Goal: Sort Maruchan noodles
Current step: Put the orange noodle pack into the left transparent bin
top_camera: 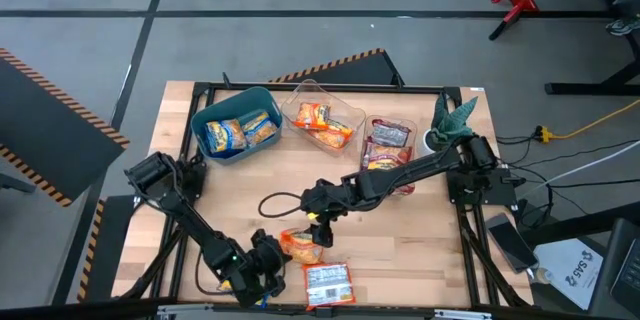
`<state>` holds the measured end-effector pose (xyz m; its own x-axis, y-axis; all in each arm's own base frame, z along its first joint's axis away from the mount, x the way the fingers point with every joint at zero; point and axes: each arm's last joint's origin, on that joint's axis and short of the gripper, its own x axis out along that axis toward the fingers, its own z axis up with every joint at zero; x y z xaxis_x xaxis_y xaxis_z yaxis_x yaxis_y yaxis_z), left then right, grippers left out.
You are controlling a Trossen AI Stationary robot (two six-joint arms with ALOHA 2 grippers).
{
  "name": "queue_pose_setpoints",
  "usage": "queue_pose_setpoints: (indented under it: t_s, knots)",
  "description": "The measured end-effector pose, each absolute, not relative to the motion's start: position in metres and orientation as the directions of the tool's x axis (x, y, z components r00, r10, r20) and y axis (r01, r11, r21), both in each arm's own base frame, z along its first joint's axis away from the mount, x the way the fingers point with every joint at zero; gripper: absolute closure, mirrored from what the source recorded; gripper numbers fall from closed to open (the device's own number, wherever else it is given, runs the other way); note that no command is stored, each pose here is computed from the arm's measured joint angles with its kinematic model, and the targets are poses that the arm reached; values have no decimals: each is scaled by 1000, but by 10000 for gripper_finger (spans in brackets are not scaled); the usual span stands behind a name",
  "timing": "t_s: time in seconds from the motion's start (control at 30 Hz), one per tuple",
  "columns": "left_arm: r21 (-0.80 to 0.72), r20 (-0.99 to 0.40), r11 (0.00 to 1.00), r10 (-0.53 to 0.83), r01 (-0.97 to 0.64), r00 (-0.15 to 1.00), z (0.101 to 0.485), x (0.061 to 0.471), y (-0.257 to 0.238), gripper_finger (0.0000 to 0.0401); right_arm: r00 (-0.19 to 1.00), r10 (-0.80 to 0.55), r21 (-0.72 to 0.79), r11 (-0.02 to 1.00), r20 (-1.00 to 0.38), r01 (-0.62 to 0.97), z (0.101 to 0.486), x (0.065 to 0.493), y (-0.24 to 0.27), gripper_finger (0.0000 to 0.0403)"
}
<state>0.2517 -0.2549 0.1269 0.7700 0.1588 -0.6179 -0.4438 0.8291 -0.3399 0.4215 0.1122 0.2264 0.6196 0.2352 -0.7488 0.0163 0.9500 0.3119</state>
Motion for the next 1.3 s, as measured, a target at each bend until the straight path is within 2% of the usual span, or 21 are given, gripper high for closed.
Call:
queue_pose_setpoints:
  t_s: [0.3, 0.47, 0.6, 0.83, 1.17, 1.3]
  knots:
    - [-350, -648, 799, 171, -489, 743, 102, 252, -258, 401, 597, 276, 343, 939, -754, -1, 213, 427, 114, 102]
    - [-353, -648, 794, 175, -495, 741, 100, 255, -256, 401, 560, 334, 386, 922, -758, -28, 201, 430, 117, 102]
    - [-352, -653, 788, 180, -505, 736, 100, 258, -253, 401, 576, 384, 424, 903, -722, -70, 202, 434, 119, 102]
    - [-339, -657, 788, 193, -514, 729, 100, 265, -246, 401, 607, 377, 420, 904, -700, -78, 200, 439, 121, 102]
    - [-325, -663, 782, 212, -531, 718, 100, 270, -239, 401, 516, 396, 445, 895, -760, -31, 163, 443, 123, 103]
    - [-320, -660, 779, 224, -539, 717, 99, 272, -237, 401, 510, 377, 426, 905, -773, -24, 162, 442, 122, 125]
